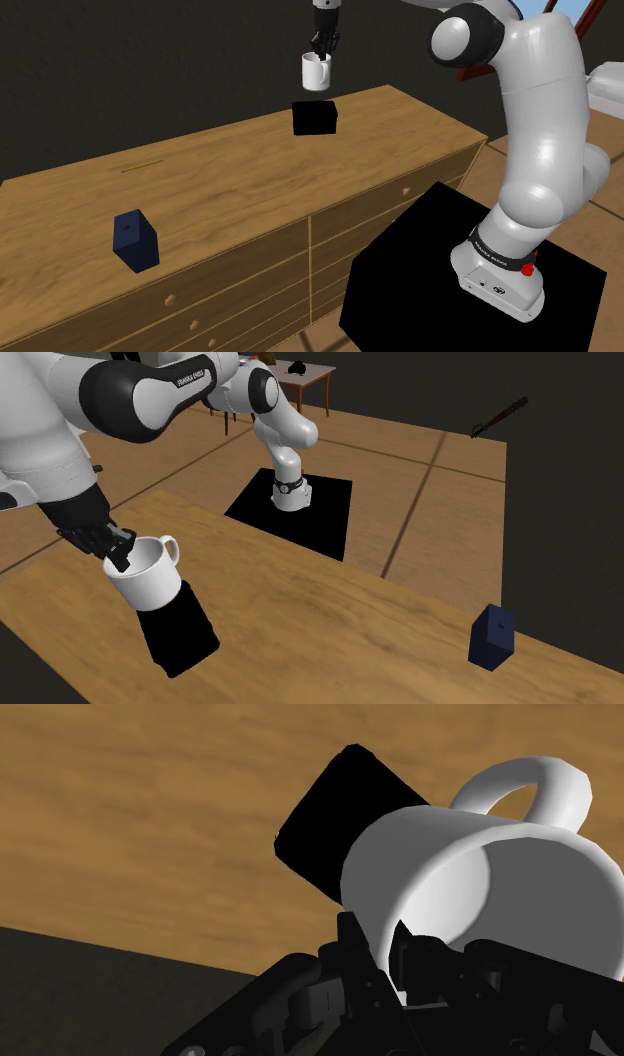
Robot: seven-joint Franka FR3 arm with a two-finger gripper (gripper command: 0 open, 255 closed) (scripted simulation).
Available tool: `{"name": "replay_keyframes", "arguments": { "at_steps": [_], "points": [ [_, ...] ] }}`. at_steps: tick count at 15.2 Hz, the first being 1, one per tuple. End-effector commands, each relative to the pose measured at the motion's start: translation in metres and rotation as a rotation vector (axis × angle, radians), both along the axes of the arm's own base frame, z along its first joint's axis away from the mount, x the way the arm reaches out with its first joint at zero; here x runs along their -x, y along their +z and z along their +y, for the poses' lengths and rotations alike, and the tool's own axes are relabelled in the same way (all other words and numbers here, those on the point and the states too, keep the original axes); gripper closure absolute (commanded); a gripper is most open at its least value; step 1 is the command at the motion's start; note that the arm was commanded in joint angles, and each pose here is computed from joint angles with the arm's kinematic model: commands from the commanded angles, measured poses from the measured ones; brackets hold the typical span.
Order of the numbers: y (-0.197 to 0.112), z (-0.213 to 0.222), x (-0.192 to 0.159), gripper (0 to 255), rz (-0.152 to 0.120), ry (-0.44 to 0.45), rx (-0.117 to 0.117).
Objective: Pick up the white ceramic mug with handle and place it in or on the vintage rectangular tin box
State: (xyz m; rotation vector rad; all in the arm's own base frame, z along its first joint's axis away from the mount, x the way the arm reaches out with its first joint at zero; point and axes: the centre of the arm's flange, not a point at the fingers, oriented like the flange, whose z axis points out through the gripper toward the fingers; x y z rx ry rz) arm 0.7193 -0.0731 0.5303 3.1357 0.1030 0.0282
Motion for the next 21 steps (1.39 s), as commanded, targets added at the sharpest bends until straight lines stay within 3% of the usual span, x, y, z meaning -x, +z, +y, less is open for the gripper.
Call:
{"name": "replay_keyframes", "arguments": {
  "at_steps": [1,14,21],
  "points": [
    [-0.01,-0.001,0.0,255,-0.001,0.0,0.0],
    [-0.077,-0.001,0.001,255,-0.001,0.0,0.0],
    [-0.077,-0.001,0.0,255,-0.001,0.0,0.0]
  ]
}}
